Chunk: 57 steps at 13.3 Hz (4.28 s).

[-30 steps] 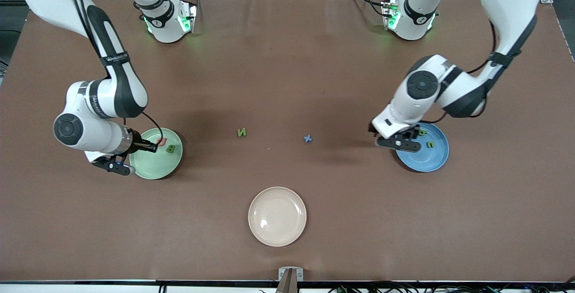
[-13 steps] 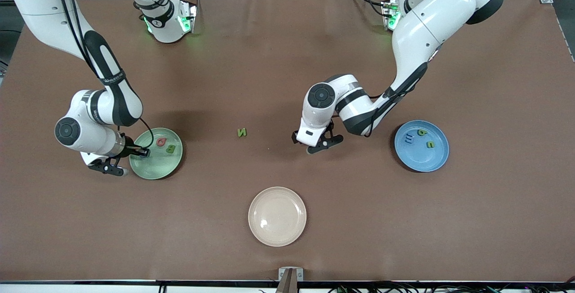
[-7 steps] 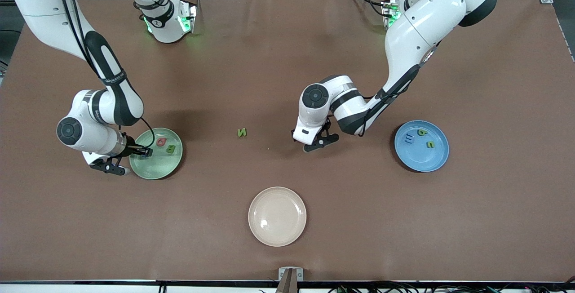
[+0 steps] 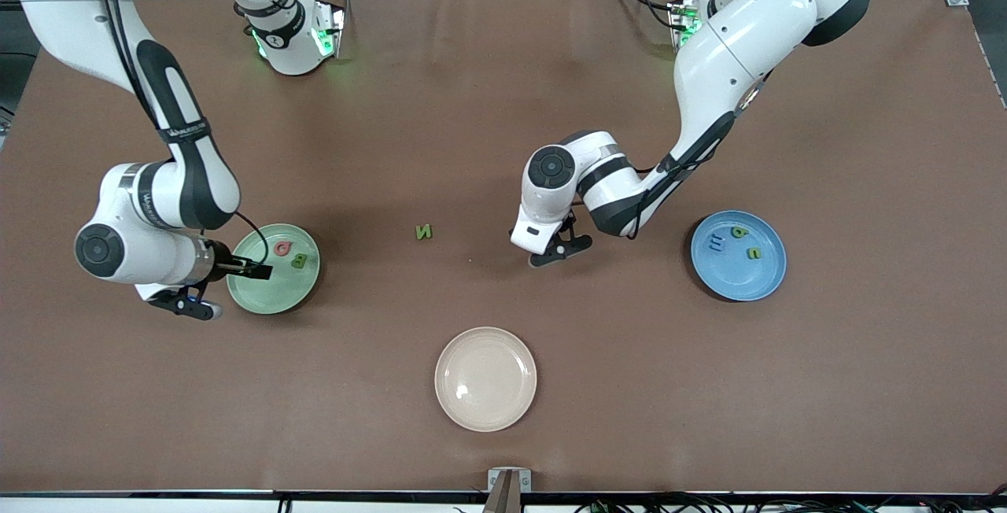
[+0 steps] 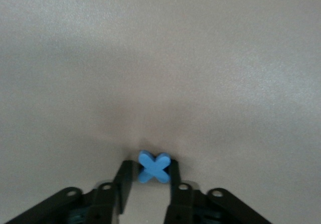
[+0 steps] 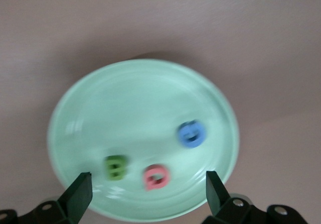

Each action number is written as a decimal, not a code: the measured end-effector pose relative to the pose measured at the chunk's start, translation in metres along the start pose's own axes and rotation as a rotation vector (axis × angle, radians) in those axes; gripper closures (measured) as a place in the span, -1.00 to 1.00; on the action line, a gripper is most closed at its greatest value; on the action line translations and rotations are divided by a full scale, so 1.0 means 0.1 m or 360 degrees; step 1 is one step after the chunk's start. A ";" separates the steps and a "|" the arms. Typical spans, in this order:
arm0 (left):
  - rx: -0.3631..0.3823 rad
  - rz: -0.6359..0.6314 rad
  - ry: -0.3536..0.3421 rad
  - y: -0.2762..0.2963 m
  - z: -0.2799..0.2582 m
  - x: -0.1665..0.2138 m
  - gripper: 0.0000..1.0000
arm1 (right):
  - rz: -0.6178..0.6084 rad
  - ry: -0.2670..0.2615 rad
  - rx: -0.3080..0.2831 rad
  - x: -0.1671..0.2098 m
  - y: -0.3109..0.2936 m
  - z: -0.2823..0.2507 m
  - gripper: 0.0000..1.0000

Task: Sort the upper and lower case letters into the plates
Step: 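Grasp the blue x with the left gripper while the right gripper reaches the N, then carry the x to the blue plate while the right gripper grasps the green N, then release the x in the blue plate while the right gripper carries N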

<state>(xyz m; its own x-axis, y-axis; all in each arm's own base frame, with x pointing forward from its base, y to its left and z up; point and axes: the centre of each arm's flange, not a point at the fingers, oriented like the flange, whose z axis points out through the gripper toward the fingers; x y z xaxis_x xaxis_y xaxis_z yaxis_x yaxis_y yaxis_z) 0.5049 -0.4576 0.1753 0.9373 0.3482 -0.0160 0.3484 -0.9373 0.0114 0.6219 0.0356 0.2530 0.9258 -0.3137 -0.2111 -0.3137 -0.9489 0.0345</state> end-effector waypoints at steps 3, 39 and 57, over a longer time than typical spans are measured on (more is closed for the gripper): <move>-0.0001 0.0006 0.0001 0.00 0.00 0.00 0.43 | 0.0149 0.0031 -0.0031 -0.36 -0.80 0.00 -1.00; 0.0188 0.0790 -0.0028 -3.43 -0.43 2.03 0.45 | -0.0577 0.0370 0.0044 -2.02 -2.53 1.19 -0.66; 0.0160 0.0817 -0.0042 -3.50 -0.20 2.01 0.45 | -0.0360 0.0203 -0.0086 -1.33 -1.83 0.11 0.34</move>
<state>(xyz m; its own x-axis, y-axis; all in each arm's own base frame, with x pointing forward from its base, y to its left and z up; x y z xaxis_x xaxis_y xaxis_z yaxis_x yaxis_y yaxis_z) 0.5719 -0.0591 0.1880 0.9860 -0.1560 -0.0589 -0.1600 -0.9845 -0.0718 0.5538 0.2510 0.2640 0.9912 -0.0922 -0.0945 -0.0874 -0.9948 0.0531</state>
